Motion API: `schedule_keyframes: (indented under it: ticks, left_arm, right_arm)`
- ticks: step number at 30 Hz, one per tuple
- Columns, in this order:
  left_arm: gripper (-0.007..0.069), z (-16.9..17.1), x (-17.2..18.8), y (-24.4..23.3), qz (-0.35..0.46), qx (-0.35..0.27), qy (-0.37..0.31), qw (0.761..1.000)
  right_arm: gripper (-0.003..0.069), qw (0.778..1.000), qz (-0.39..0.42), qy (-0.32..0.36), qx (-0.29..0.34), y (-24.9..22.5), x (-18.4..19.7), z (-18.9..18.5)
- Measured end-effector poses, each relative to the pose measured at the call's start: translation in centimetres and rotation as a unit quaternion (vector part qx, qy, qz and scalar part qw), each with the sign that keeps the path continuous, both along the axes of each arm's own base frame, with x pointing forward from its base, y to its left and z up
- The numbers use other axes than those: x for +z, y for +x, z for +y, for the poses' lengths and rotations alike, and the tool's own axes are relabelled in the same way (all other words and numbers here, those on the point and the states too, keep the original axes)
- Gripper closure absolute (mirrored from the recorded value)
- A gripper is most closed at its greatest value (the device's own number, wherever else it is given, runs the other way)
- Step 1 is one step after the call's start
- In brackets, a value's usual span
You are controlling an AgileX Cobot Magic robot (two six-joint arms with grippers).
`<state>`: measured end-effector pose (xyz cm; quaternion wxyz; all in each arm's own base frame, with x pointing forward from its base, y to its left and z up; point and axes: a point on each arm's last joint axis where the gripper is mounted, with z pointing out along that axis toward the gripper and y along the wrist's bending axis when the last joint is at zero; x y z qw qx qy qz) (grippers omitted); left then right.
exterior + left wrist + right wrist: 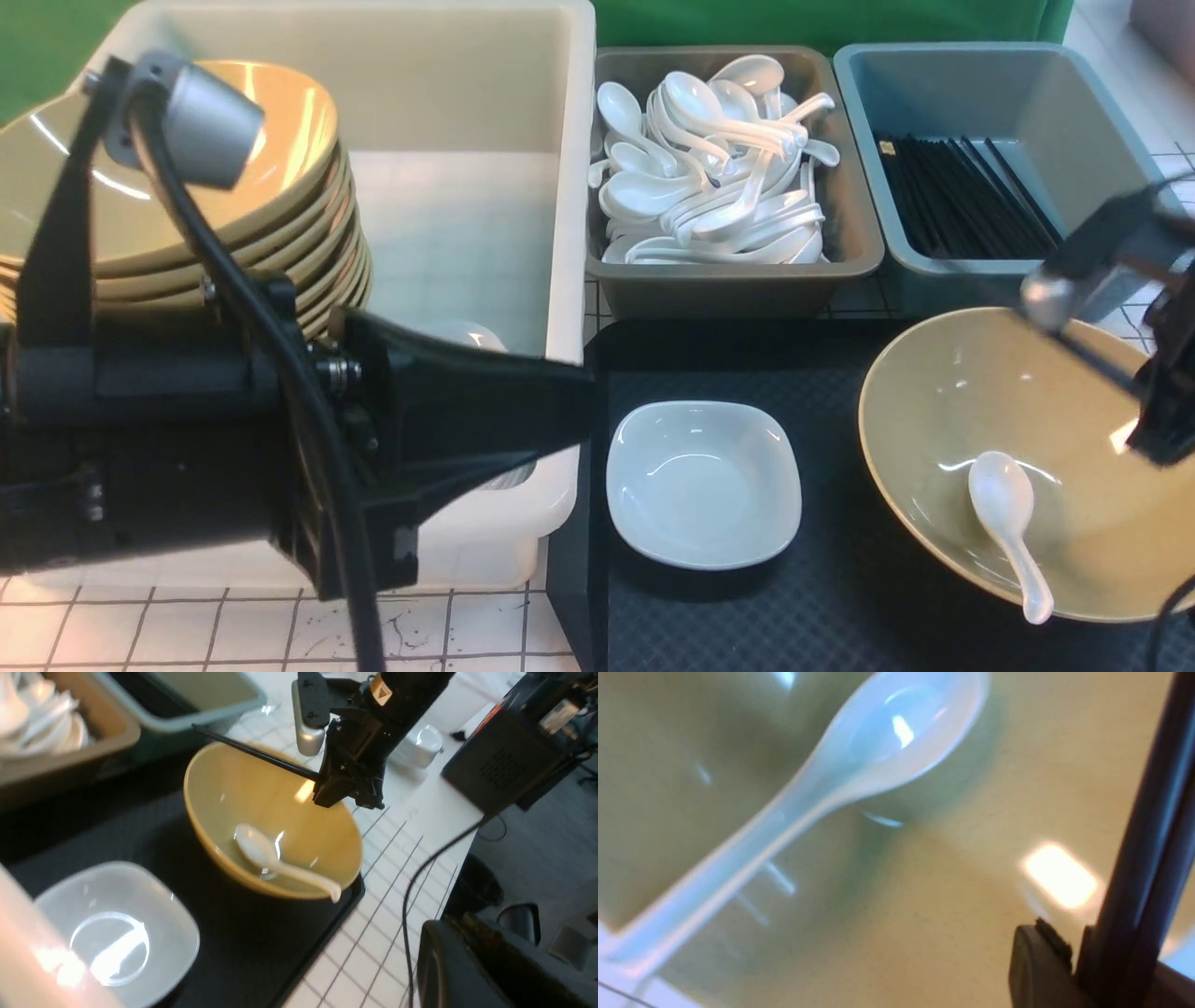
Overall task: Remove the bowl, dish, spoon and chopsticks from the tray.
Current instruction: Use the right arm to put the chopsticks into the small storage box on the right
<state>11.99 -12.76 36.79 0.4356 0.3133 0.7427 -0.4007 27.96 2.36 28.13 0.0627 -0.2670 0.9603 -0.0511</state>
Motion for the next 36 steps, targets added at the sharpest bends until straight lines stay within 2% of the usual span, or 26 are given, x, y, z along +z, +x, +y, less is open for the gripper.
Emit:
schedule_keyframes:
  ticks: [5,9,14,19,27,29,31,32,33,34,36]
  left_arm:
    - [0.0627,-0.1,0.7,0.2,-0.053,-0.001,-0.02,0.998]
    - [0.0627,-0.1,1.4,0.5,-0.088,0.01,-0.045,0.995]
    - [0.0627,0.1,1.6,0.9,-0.139,0.022,-0.031,0.99]
    - [0.0627,0.4,1.9,1.4,-0.157,0.057,-0.035,0.985]
    - [0.0627,0.5,2.0,1.6,-0.158,0.066,-0.039,0.985]
    - [0.0627,0.5,2.0,1.6,-0.158,0.066,-0.039,0.985]
    - [0.0627,0.5,2.0,1.6,-0.158,0.066,-0.039,0.985]
    - [0.0627,0.5,2.0,1.6,-0.158,0.066,-0.039,0.985]
    - [0.0627,0.5,2.0,1.6,-0.158,0.066,-0.039,0.985]
    - [0.0627,0.5,2.0,1.6,-0.158,0.066,-0.039,0.985]
    - [0.0627,0.5,2.0,1.6,-0.158,0.066,-0.039,0.985]
  right_arm:
    - [0.0552,0.992,-0.086,0.079,-0.047,1.8,4.5,0.8]
    - [0.0552,0.972,-0.147,0.156,-0.092,7.3,5.8,0.9]
    - [0.0552,0.954,-0.167,0.199,-0.147,15.1,3.5,-0.8]
    - [0.0552,0.942,-0.183,0.209,-0.188,20.8,0.0,-2.6]
    - [0.0539,0.932,-0.211,0.213,-0.205,24.4,-4.0,-3.1]
    - [0.0501,0.932,-0.207,0.212,-0.208,24.7,-4.8,-3.2]
    - [0.0389,0.934,-0.198,0.211,-0.209,24.7,-5.4,-3.2]
    - [0.0379,0.935,-0.196,0.211,-0.209,24.7,-5.4,-3.1]
    - [0.0289,0.937,-0.185,0.21,-0.21,24.5,-5.5,-3.1]
    - [0.0232,0.938,-0.175,0.21,-0.212,24.3,-5.5,-3.1]
    - [0.017,0.941,-0.159,0.209,-0.212,23.9,-5.2,-3.0]
